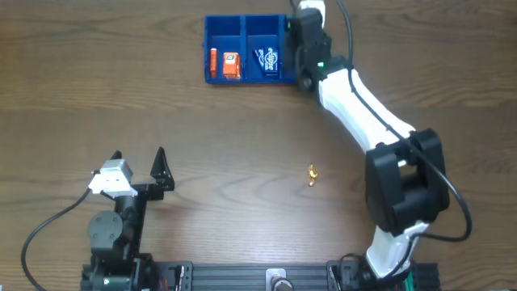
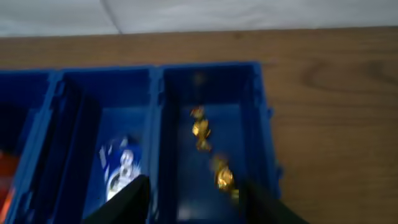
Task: Sort Candies Into Trays
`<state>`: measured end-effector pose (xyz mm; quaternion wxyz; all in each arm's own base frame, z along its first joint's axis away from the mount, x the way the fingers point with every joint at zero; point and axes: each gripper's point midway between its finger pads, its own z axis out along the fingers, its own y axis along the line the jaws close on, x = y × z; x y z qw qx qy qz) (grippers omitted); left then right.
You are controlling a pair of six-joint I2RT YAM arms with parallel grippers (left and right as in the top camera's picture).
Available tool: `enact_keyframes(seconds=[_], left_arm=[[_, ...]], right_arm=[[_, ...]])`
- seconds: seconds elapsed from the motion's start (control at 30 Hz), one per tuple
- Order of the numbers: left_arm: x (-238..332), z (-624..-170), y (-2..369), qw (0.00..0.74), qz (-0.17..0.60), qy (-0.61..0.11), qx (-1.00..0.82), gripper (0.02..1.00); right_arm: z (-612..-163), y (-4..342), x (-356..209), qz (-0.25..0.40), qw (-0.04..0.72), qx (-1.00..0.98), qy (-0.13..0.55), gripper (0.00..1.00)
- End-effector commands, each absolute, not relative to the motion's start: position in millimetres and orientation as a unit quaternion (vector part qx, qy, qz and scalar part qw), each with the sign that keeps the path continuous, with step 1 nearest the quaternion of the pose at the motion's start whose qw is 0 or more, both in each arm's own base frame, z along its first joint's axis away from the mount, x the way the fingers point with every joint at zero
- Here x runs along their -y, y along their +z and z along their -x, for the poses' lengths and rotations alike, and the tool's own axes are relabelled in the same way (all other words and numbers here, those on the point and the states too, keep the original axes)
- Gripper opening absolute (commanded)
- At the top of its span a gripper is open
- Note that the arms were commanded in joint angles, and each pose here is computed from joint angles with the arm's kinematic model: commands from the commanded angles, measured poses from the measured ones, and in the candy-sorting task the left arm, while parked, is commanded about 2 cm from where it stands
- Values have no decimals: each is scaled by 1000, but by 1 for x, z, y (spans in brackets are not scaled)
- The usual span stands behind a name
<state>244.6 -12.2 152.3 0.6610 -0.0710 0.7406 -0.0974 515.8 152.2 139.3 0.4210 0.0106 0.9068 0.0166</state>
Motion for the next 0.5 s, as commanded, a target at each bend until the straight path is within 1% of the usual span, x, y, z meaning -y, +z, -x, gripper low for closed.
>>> enact_keyframes(seconds=[0.03,0.07,0.13,0.23,0.27,0.37,0.5], left_arm=[[13,-243,136,643,64,-92,-758,998],[13,-243,136,643,64,-92,-758,998],[13,-243,136,643,64,-92,-758,998],[13,-243,136,643,64,-92,-758,996],[13,-243,136,643,64,-92,-758,996],[13,-243,136,643,64,-92,-758,998],[13,-243,136,643,64,-92,-758,998]], right_arm=[[-455,168,-134,-32,423,-905,31,549],[-439,164,-129,-33,412,-910,30,551],[-394,143,-117,-25,364,-931,30,555],[-344,106,-111,-18,280,-959,36,555],[-324,87,-107,-33,242,-969,33,555],[-291,55,-116,-16,178,-982,54,555],[-266,29,-117,-20,125,-991,38,555]])
